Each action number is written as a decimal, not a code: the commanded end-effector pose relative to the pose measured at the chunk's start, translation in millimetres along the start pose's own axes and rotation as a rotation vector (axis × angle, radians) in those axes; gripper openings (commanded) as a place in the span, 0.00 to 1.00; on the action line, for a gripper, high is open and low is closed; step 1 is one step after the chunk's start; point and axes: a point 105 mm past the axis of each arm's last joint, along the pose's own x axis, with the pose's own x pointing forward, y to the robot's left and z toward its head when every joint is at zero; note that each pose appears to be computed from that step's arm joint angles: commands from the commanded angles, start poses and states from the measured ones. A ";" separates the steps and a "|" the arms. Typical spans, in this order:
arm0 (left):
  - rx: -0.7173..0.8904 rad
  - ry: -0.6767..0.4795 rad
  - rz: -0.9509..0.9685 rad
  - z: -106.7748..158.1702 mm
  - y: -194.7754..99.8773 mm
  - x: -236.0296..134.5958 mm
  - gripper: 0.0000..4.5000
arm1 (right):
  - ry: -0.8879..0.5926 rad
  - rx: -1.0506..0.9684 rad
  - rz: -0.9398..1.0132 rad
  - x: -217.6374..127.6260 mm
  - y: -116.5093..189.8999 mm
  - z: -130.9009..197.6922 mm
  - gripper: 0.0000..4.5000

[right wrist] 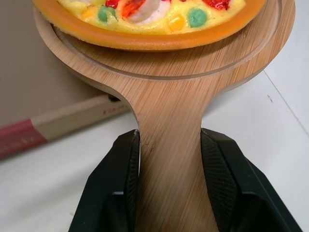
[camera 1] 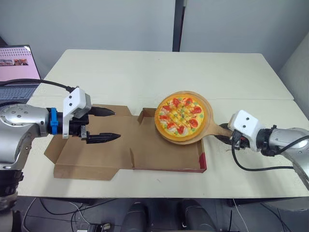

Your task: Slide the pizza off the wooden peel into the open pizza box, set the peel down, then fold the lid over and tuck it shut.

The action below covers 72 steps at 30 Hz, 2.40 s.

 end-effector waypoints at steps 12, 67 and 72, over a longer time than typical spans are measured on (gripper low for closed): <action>0.046 -0.022 -0.005 13.6 -4.0 -1.0 1.00 | -0.062 -0.256 -0.108 -10.6 -32.1 27.7 0.35; 0.102 -0.353 -0.306 79.7 -40.5 75.3 1.00 | 0.195 0.787 -0.541 -110.1 26.5 -121.5 1.00; 0.054 -0.347 -0.215 68.8 -31.9 62.1 1.00 | 0.093 0.488 -0.410 -98.5 4.4 -81.6 1.00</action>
